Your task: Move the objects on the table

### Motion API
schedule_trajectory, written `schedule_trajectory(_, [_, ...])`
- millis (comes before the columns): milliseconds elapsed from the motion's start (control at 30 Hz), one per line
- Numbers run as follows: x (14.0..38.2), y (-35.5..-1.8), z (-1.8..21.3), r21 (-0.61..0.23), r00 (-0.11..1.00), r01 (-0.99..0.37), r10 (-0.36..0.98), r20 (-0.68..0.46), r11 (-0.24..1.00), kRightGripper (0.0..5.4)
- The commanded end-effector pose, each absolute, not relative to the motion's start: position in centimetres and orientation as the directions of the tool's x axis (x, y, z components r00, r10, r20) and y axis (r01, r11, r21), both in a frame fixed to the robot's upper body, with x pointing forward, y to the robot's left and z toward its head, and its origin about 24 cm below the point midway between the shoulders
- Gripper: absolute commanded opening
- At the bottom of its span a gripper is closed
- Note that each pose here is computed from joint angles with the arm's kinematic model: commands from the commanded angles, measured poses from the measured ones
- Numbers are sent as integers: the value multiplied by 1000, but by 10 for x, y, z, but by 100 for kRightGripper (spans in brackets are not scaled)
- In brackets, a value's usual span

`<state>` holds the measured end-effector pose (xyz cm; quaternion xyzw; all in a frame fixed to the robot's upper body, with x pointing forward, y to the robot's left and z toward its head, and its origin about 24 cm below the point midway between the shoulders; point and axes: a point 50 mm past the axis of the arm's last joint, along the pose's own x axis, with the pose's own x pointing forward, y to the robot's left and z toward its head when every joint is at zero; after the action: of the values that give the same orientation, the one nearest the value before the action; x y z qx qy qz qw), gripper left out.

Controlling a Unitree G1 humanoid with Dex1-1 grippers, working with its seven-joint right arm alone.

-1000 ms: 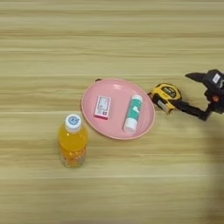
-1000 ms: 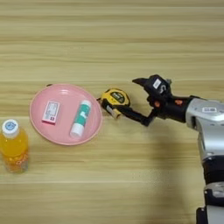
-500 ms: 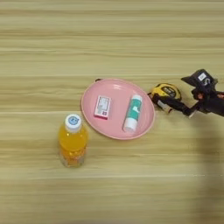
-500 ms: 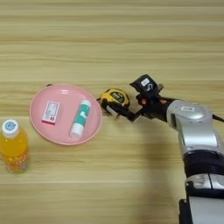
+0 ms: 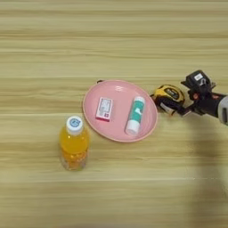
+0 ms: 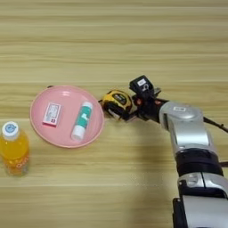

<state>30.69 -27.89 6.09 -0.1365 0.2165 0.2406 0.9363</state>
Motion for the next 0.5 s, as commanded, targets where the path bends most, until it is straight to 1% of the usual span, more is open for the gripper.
schedule_trajectory(33, [322, -285, 90, -246, 840, -474, 350, -414, 846, 537])
schedule_trajectory(267, [322, -292, 79, -241, 831, -460, 319, -455, 854, 537])
schedule_trajectory(500, [323, -290, 73, -242, 826, -465, 319, -465, 852, 537])
